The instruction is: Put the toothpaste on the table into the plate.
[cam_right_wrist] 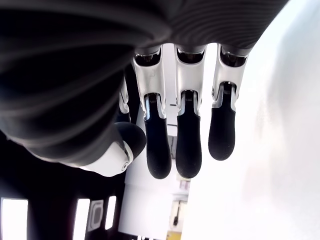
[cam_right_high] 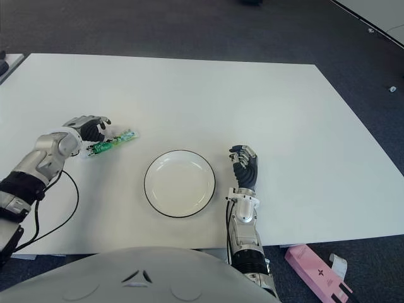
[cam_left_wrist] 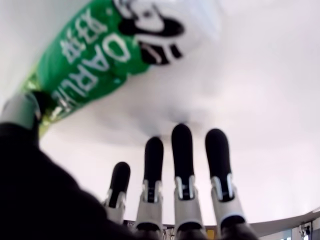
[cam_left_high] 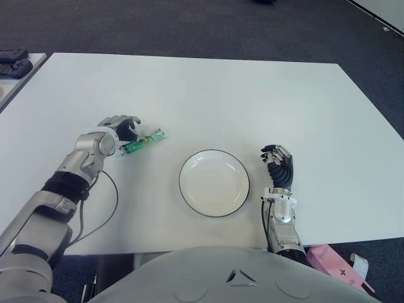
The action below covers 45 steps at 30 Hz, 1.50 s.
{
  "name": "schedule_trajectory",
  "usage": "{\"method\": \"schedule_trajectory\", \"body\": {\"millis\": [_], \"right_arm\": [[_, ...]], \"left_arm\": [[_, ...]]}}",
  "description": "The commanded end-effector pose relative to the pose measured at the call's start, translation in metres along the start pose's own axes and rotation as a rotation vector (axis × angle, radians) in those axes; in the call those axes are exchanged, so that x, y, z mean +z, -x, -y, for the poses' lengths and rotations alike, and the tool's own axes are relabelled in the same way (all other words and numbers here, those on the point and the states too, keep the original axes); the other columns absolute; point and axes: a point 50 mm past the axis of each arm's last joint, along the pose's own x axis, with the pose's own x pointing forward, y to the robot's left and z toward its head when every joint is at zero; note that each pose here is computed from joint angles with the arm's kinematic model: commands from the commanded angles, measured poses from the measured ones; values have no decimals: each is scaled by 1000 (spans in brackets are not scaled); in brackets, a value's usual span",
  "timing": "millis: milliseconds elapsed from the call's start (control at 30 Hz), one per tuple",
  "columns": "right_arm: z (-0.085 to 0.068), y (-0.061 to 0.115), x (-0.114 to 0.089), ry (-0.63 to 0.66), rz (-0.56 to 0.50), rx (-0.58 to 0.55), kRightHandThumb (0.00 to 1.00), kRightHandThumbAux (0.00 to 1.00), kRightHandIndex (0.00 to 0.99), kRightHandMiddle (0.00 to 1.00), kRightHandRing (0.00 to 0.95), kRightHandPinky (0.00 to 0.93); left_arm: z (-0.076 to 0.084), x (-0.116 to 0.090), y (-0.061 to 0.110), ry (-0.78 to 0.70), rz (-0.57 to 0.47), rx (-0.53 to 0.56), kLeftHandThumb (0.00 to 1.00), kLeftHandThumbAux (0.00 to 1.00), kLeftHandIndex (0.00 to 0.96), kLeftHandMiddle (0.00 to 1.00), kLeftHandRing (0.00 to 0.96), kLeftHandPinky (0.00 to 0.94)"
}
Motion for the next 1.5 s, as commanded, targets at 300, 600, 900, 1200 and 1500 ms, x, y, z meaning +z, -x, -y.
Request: {"method": "schedule_trajectory", "body": {"millis": [300, 600, 900, 1200, 1500], "right_arm": [[-1, 8, -10, 21, -74, 1, 710, 733, 426, 485, 509, 521], [0, 8, -9, 9, -56, 1, 713, 732, 426, 487, 511, 524], [-1, 9, -10, 12, -59, 5, 712, 732, 427, 487, 512, 521], [-2, 9, -10, 15, -68, 9, 711, 733, 426, 483, 510, 514], [-2, 10, -11, 16, -70, 10, 711, 732, 426, 477, 506, 519]], "left_arm": [[-13, 8, 1, 77, 62, 281, 0, 754, 211, 333, 349, 389], [-23, 13, 3, 55, 117, 315, 0, 819, 251, 366, 389, 417], [-29, 19, 10, 17, 170, 251, 19, 737, 279, 366, 398, 423], [-42, 27, 23, 16, 217, 310, 3, 778, 282, 407, 424, 434], [-54, 31, 34, 43, 243, 366, 0, 875, 259, 403, 413, 408]]}}
